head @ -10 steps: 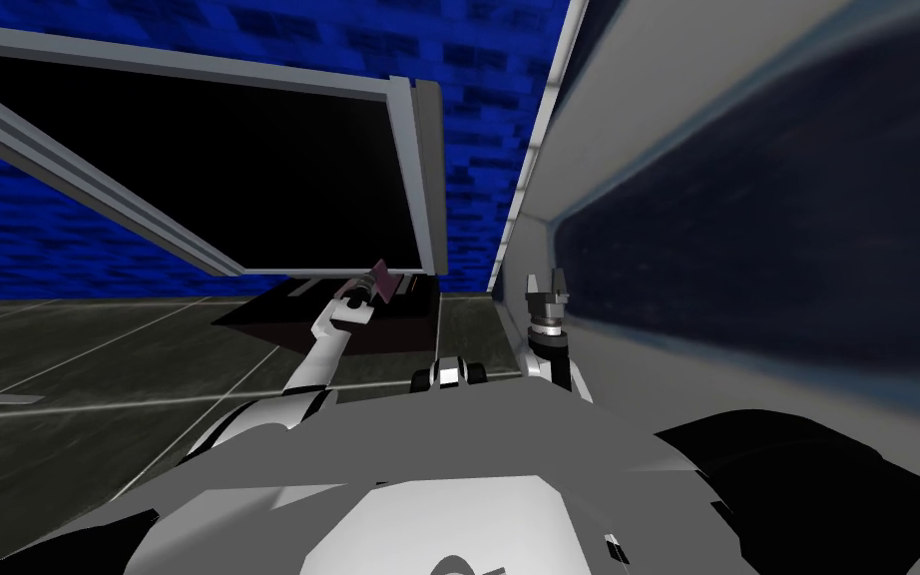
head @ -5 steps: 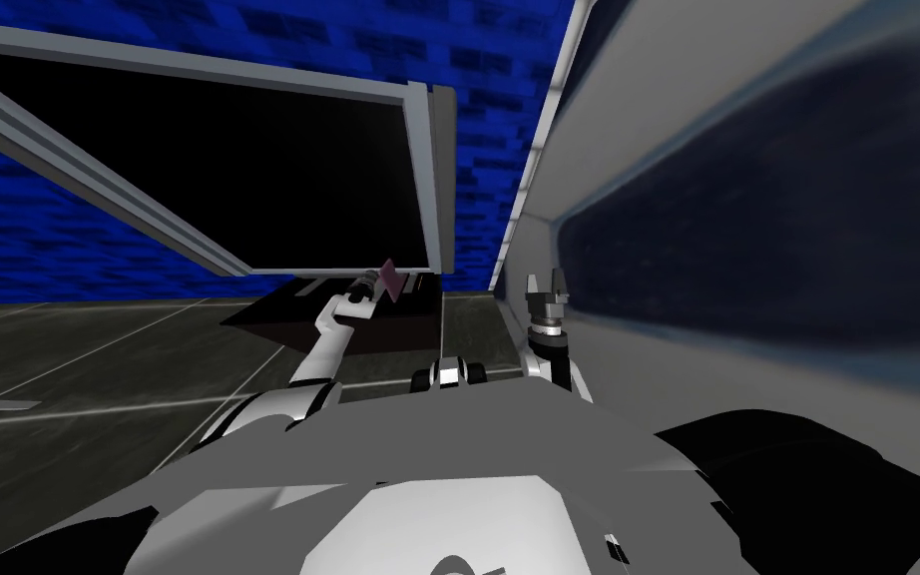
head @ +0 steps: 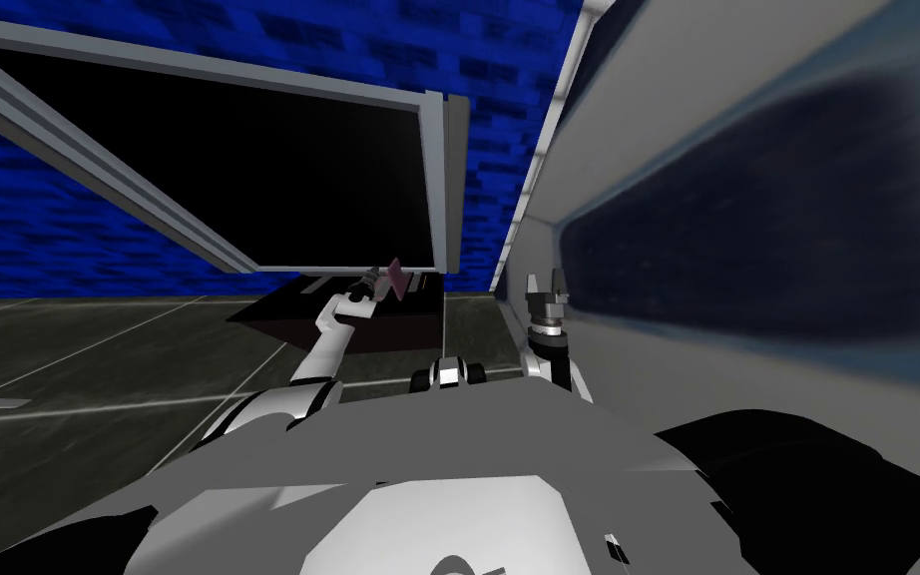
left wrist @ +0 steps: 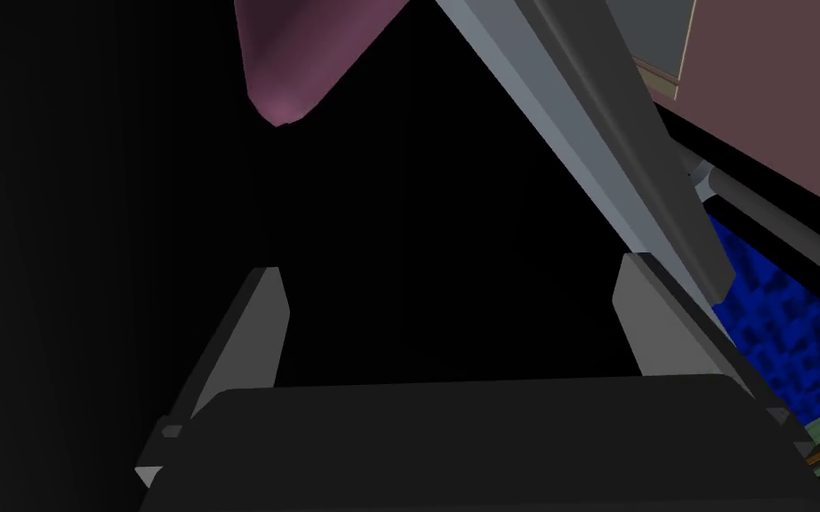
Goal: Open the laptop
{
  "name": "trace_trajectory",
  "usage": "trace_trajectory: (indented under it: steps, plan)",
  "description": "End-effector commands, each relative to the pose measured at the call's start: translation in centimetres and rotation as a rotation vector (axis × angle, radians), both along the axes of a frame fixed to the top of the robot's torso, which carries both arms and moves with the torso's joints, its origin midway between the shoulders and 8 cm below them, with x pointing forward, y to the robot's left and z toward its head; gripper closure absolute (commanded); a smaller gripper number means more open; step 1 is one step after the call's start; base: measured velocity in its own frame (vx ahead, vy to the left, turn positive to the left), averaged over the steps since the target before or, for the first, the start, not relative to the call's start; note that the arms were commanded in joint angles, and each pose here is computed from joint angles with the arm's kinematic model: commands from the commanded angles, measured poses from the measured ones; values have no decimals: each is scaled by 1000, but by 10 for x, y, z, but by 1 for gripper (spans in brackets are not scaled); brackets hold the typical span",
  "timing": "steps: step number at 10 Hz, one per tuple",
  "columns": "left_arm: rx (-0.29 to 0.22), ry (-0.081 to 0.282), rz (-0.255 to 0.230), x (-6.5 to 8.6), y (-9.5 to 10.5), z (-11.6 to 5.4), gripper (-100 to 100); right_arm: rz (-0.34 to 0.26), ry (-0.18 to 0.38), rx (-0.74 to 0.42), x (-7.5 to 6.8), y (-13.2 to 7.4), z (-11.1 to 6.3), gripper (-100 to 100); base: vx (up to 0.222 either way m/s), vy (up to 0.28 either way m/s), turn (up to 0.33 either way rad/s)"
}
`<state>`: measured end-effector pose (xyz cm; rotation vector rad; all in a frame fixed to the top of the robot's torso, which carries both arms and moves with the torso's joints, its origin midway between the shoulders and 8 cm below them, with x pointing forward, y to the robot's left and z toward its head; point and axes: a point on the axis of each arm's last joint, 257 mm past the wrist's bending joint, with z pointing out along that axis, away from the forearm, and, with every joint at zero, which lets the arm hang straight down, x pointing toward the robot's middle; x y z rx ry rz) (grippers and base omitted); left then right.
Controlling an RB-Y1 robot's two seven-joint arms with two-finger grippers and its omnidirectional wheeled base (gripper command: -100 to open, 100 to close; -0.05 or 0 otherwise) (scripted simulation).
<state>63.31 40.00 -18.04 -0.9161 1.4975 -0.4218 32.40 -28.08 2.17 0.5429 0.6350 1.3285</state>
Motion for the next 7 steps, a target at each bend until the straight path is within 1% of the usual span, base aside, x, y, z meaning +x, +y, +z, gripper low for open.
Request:
trace_trajectory:
  steps: [1, 5, 6, 7]
  plan:
    - [74, -2, -9, -6, 5, -1, -100, 0, 0, 0, 0, 0, 0, 0, 38, -172, 24]
    - [182, 0, -24, -14, 11, -3, -100, 0, 0, 0, 0, 0, 0, 0, 34, -140, 32]
    - [165, 0, -21, -13, 10, -2, -100, 0, 0, 0, 0, 0, 0, 0, -1, -58, 9]
    - [169, 0, -22, -13, 10, -2, -100, 0, 0, 0, 0, 0, 0, 0, 1, -12, -2]
